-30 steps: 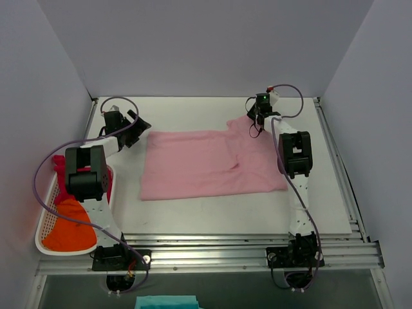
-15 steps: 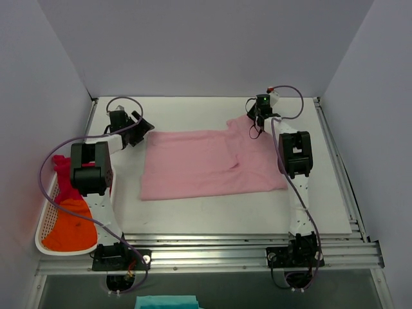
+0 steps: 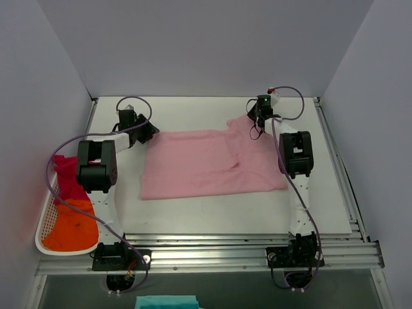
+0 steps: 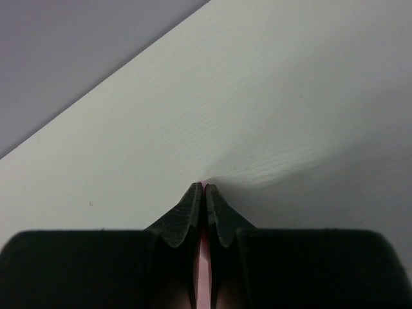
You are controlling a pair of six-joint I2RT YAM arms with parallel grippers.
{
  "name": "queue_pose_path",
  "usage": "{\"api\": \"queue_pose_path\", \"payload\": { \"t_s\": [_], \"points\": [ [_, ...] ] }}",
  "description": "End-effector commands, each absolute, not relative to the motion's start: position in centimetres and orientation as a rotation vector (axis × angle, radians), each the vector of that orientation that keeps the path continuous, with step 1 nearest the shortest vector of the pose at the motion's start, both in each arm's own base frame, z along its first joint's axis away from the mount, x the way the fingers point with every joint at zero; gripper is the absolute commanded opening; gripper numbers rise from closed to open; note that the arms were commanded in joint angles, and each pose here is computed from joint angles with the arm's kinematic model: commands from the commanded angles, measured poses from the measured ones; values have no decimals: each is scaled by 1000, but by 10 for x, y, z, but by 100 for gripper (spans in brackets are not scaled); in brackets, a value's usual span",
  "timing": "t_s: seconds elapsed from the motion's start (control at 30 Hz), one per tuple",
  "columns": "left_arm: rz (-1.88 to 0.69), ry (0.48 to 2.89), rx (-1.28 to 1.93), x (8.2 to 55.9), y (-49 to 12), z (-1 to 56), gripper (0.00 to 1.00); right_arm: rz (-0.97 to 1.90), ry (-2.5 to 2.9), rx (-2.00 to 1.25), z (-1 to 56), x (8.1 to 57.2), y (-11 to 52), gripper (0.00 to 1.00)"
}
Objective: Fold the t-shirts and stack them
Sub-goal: Grap the side of the flattened tshirt furthest away from the robot with both arms
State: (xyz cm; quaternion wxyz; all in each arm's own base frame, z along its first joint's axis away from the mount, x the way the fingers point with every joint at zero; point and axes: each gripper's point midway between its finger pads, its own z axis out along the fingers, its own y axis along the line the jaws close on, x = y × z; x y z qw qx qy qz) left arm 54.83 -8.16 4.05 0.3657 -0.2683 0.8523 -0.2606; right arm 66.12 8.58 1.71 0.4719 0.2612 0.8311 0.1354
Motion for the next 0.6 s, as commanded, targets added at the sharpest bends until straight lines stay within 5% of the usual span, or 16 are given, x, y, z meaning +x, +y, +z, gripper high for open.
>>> {"api": "queue_pose_path", "payload": {
  "t_s": [0.0, 0.03, 0.17, 0.57],
  "points": [
    [-636, 2182, -685, 561, -77, 43, 47, 260, 2183, 673, -18, 630, 76, 0],
    [-625, 2193, -690, 562, -76, 42, 31, 258, 2186, 672, -20, 629, 76, 0],
    [-569, 2233, -706, 566, -71, 35, 8, 255, 2181, 672, -19, 629, 75, 0],
    [-544, 2147, -660, 575, -63, 89, 2, 291, 2075, 659, 49, 625, 71, 0]
  ]
}}
